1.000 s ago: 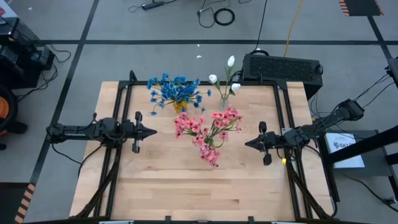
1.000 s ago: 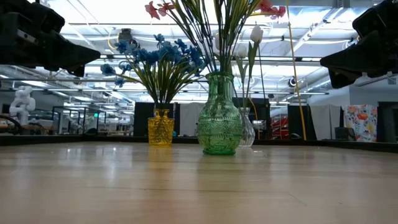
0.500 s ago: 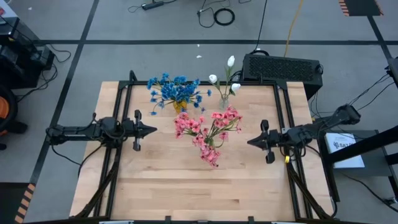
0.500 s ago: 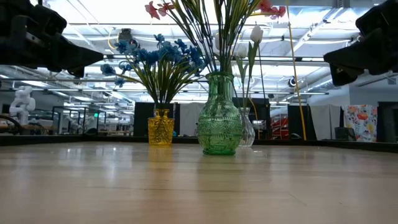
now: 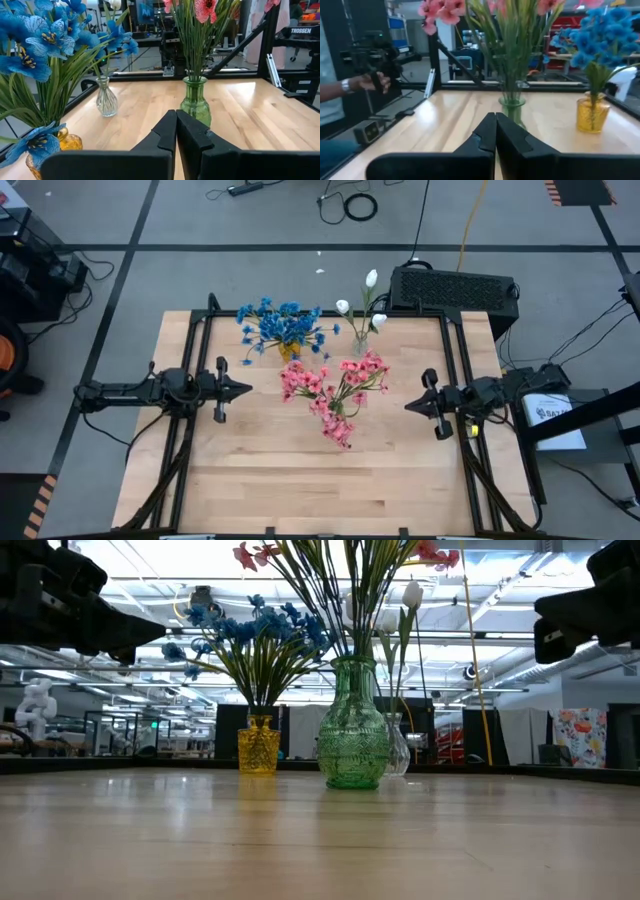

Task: Sort flowers into vase by color
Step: Return to Home Position

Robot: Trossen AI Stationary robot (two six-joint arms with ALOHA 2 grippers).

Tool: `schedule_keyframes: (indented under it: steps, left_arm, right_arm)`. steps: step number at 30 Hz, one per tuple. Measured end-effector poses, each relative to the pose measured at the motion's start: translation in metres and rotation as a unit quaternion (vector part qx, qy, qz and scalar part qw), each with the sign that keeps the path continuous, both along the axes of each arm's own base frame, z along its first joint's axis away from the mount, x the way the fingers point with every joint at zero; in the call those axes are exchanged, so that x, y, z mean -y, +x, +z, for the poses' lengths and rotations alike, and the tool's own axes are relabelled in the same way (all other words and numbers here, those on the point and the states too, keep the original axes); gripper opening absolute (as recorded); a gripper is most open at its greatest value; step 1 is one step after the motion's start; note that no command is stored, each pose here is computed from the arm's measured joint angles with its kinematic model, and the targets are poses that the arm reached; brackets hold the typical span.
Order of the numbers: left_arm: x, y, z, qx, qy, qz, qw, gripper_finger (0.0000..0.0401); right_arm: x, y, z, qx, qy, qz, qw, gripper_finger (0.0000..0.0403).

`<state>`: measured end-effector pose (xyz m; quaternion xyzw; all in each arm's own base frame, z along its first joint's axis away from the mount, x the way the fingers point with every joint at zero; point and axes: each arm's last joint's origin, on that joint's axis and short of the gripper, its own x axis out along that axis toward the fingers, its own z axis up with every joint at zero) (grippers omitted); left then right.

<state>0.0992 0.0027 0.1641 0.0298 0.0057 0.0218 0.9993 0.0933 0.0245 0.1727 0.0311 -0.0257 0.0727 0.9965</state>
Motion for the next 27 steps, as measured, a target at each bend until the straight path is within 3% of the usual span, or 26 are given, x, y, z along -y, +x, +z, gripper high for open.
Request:
schedule_keyframes:
  steps: [13, 19, 27]
  left_arm:
    - [0.0, 0.0, 0.0, 0.001, 0.0, 0.002, 1.0, 0.0017]
    - [0.0, 0.0, 0.0, 0.002, 0.0, 0.002, 1.0, 0.0018]
    - [0.0, 0.0, 0.0, 0.002, 0.0, 0.002, 1.0, 0.0018]
  right_arm:
    - [0.014, 0.003, -0.001, -0.005, -0.018, -0.019, 1.0, 0.0]
    - [0.02, 0.003, -0.002, -0.011, -0.01, -0.061, 0.998, 0.0]
    - [0.019, 0.003, -0.003, -0.013, -0.008, -0.038, 0.999, 0.0]
